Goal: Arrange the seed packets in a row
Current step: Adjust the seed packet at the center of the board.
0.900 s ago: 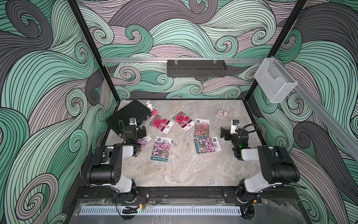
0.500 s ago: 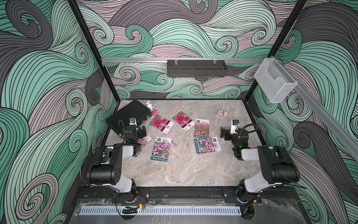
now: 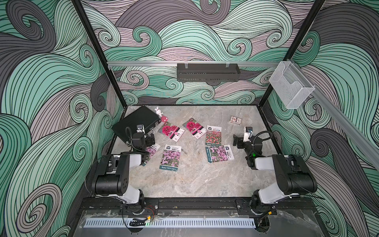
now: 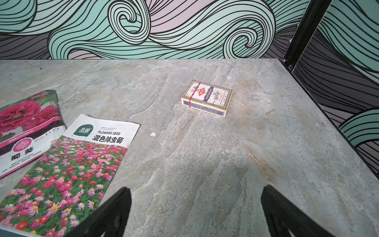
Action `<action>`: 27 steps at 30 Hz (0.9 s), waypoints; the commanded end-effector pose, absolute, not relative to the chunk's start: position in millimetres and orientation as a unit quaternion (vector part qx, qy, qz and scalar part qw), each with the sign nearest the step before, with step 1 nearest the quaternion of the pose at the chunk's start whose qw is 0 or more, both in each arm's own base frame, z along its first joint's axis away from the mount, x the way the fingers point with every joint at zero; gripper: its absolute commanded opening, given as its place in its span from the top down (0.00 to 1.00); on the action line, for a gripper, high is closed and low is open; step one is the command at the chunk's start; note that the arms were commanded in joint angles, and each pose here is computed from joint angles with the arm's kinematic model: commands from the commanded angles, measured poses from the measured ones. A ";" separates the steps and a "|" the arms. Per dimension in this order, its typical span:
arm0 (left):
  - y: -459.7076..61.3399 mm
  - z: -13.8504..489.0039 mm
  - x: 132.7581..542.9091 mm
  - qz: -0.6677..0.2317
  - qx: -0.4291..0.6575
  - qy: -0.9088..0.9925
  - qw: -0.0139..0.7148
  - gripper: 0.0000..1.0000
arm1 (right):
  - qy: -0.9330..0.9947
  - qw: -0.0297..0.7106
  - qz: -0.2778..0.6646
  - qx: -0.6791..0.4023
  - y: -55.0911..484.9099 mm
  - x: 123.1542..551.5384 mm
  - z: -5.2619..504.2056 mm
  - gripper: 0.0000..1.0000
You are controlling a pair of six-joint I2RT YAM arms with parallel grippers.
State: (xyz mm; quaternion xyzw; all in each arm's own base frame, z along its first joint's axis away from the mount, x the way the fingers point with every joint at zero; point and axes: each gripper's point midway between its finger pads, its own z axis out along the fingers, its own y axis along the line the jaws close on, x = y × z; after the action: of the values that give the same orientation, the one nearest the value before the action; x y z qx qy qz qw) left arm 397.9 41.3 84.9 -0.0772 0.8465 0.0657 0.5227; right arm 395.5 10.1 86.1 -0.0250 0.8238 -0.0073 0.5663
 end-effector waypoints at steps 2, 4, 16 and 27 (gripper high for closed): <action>58.1 102.1 400.5 0.092 -0.123 0.847 0.509 0.03 | 0.814 0.579 -0.039 -0.016 5.8 397.8 99.3 0.00; 60.2 111.2 403.2 0.097 -0.124 0.856 0.492 0.04 | 0.819 0.571 -0.055 -0.013 4.7 399.2 108.6 0.00; 12.8 202.0 395.5 0.060 -0.078 0.886 0.452 0.08 | 0.858 0.497 0.069 -0.106 140.1 389.8 202.1 0.00; -13.9 178.6 313.4 -0.006 -0.064 0.947 0.313 0.14 | 0.852 0.323 0.380 -0.159 305.3 328.0 180.6 0.01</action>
State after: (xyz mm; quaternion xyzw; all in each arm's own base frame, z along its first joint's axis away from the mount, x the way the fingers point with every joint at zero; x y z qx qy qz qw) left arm 349.2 -8.7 195.2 -0.0610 0.9209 0.0104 0.3849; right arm 354.7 281.0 176.4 -0.1599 0.8579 0.3061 0.3803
